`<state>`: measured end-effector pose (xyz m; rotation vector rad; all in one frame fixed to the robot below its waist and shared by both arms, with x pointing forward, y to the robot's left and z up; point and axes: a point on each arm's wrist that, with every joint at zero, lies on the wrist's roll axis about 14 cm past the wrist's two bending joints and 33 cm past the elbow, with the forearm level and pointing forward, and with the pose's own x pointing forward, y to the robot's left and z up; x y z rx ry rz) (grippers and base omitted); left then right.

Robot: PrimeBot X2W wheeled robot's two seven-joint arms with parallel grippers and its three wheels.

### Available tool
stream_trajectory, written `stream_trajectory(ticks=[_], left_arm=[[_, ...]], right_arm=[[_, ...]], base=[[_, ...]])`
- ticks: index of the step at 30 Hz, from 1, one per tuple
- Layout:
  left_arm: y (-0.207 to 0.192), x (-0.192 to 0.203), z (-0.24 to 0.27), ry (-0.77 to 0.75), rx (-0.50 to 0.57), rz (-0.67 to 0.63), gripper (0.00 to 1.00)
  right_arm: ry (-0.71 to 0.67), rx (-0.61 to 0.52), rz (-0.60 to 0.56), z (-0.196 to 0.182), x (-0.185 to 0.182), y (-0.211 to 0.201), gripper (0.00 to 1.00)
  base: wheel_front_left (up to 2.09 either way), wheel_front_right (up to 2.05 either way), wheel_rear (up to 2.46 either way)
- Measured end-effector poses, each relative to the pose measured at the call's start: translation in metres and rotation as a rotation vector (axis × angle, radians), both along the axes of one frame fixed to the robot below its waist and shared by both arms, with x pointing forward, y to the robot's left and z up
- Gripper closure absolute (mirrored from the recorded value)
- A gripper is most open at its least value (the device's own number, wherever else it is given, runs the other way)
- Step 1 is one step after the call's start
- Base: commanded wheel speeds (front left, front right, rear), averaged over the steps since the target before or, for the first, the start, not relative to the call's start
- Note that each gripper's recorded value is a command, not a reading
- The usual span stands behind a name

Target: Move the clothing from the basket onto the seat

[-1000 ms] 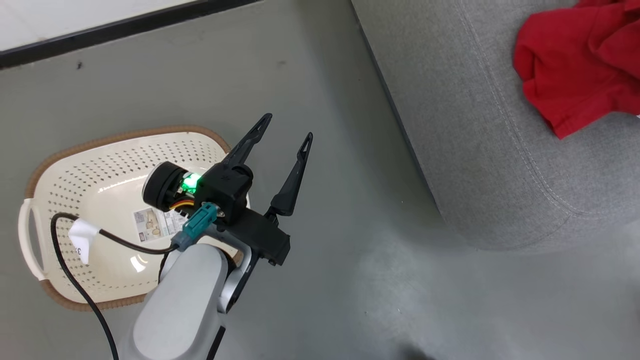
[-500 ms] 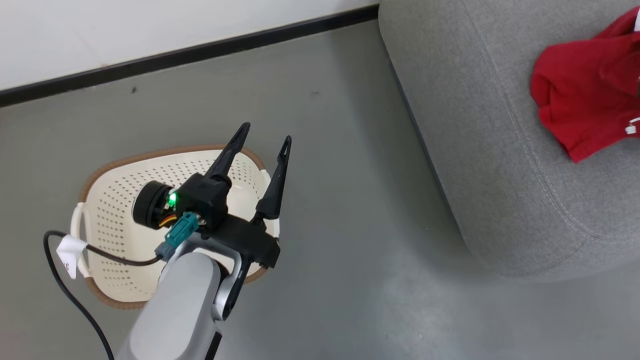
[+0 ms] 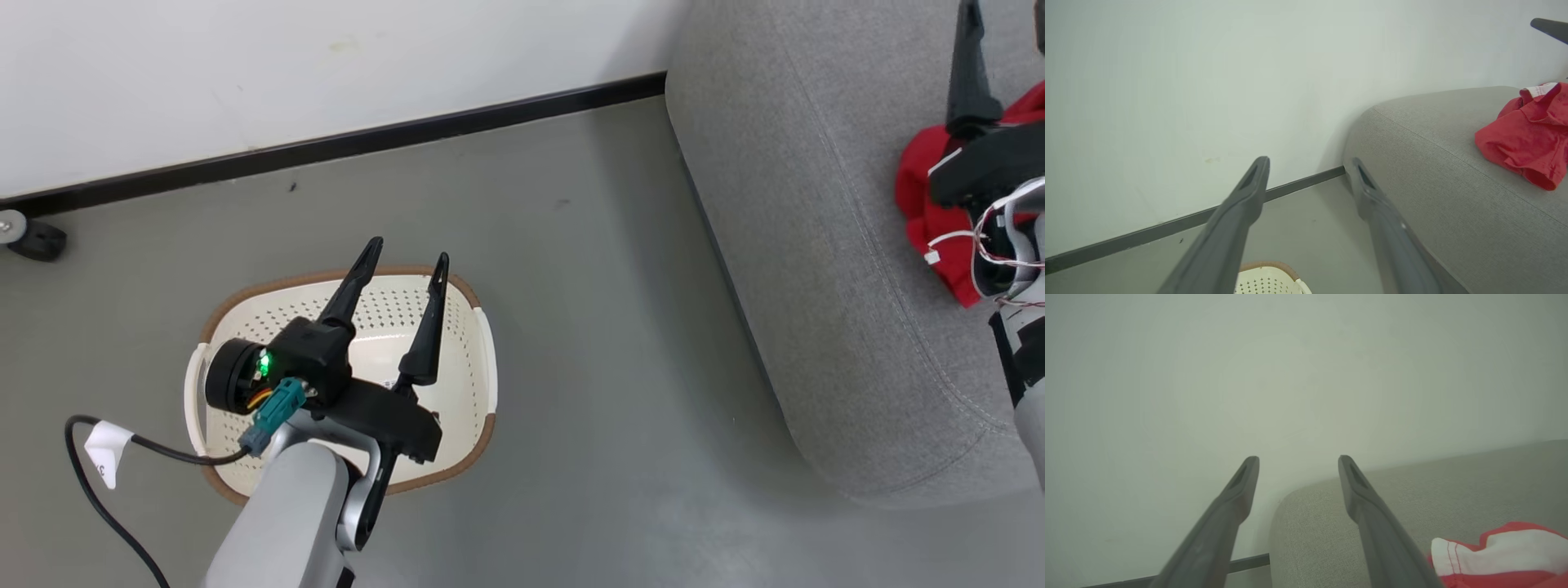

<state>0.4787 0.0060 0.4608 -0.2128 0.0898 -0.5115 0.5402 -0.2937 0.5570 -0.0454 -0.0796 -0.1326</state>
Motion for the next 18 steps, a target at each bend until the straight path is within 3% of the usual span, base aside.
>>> stream_trajectory(ticks=[18], left_arm=[[0.063,-0.008,0.017,-0.021,0.021,0.200,0.00]], right_arm=[[-0.019,0.055,0.214,-0.003,-0.022,0.089,0.00]], base=[[0.00,0.00,0.00]])
